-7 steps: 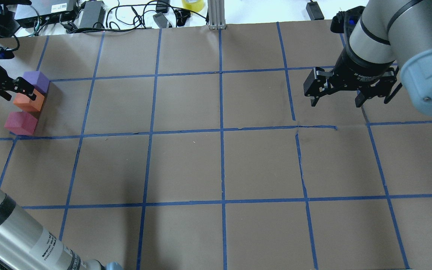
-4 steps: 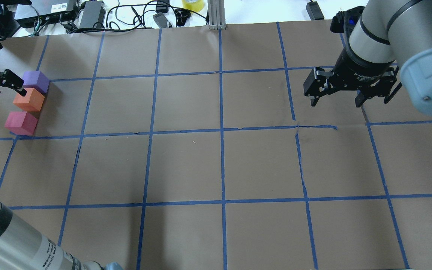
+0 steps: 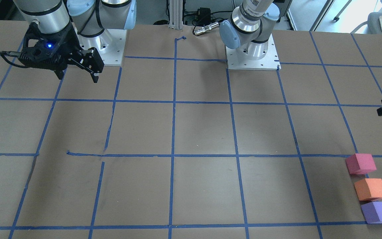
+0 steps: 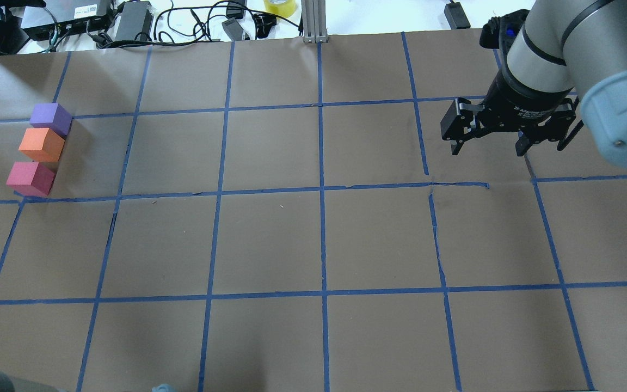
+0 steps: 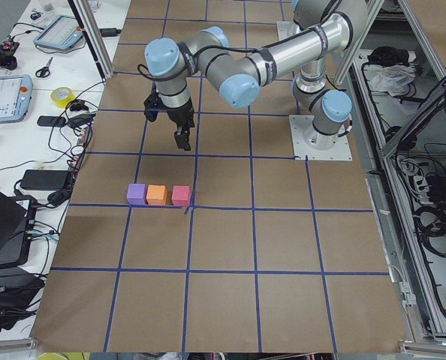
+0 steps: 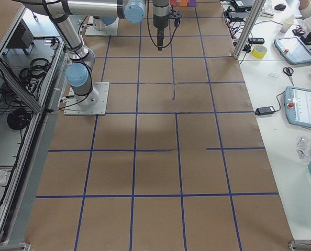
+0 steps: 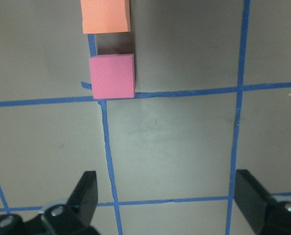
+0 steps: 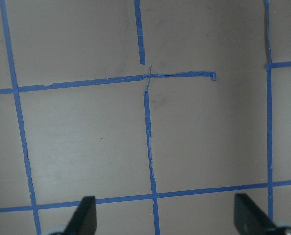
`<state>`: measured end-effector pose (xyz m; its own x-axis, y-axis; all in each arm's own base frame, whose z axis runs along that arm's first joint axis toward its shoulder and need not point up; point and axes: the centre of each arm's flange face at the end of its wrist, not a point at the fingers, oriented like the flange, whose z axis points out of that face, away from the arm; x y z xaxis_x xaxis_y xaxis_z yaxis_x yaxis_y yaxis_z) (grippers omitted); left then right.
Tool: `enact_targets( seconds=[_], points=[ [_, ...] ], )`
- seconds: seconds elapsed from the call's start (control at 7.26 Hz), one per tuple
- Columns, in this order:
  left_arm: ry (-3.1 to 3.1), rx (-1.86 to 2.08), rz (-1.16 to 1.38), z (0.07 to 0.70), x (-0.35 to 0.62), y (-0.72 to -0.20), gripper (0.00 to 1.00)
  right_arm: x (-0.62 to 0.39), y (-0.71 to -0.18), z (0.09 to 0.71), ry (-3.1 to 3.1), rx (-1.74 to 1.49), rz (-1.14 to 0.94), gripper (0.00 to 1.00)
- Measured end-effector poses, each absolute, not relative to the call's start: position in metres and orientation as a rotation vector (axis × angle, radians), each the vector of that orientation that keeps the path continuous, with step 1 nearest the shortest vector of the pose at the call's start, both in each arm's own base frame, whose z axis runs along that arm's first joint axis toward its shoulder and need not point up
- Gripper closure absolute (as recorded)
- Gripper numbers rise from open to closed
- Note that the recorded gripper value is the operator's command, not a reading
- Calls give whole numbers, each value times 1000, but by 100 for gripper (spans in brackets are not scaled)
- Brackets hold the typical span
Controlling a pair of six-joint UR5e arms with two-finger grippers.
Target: Arrange blocks in a line
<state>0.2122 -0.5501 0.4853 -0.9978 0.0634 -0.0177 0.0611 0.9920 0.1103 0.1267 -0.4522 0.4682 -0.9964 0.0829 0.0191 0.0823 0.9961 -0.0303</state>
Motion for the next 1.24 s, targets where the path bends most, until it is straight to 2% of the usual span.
enact_targets(
  seconds=[0.28, 0.69, 0.96, 1.24],
  points=[
    [3113, 32, 149, 508, 154, -532, 0, 127, -452, 468, -3119, -129, 46, 0],
    [3080, -194, 62, 513, -12, -550, 0, 127, -452, 468, -3119, -129, 46, 0],
    [3075, -97, -67, 528, -107, -539, 0, 127, -452, 468, -3118, -131, 45, 0],
    [3073, -37, -97, 534, -135, -524, 0, 127, -452, 468, -3118, -131, 45, 0]
  ],
)
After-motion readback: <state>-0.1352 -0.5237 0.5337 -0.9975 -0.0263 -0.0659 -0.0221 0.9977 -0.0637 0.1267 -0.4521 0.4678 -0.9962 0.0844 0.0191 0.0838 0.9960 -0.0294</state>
